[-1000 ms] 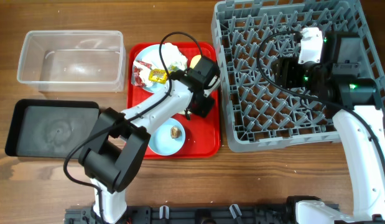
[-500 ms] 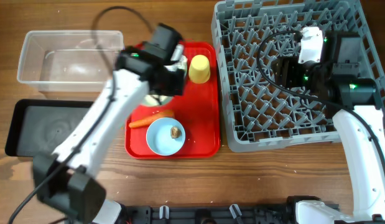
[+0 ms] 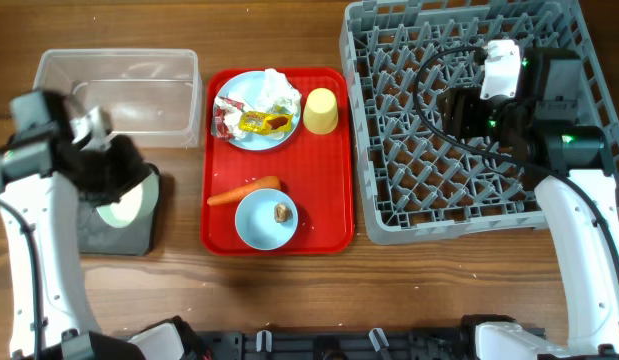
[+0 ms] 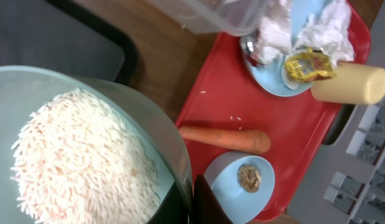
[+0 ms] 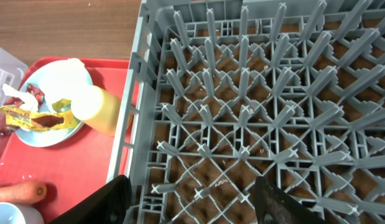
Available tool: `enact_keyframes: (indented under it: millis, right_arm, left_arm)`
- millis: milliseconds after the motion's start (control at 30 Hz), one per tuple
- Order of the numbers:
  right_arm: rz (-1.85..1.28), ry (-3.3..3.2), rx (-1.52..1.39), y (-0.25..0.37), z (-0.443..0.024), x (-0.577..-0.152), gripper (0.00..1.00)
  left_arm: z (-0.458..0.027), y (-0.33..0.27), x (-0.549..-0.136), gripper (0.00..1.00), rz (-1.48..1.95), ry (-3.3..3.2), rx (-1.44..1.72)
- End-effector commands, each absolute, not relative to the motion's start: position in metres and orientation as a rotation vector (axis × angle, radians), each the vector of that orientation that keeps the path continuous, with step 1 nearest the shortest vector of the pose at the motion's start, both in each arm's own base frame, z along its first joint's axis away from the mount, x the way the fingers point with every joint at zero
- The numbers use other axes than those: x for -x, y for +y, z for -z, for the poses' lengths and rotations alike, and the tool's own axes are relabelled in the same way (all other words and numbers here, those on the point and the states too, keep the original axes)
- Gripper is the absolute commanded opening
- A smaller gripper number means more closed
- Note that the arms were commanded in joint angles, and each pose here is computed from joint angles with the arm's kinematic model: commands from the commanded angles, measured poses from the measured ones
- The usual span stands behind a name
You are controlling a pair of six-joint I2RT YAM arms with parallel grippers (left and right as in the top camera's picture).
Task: Sort waste into correct bins and load items into the dishwasher rack
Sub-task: 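Carry the rice bowl left and tip rice onto the black tray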
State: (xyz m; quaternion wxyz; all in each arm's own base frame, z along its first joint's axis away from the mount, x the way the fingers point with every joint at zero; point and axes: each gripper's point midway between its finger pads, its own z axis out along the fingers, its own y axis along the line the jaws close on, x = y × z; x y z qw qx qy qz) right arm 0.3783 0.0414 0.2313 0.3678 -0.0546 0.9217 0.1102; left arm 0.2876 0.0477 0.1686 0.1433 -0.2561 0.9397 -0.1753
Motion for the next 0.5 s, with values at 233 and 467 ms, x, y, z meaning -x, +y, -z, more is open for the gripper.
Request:
enact_keyframes:
  millis: [233, 467]
  right_arm:
    - [-0.293, 2.342, 0.15, 0.043, -0.24, -0.382, 0.65]
    - [-0.293, 2.344, 0.15, 0.043, -0.24, -0.382, 0.65]
  left_arm:
    - [-0.131, 0.111, -0.278, 0.04, 0.873, 2.312, 0.717]
    - [-0.132, 0.115, -0.293, 0.04, 1.146, 2.095, 0.62]
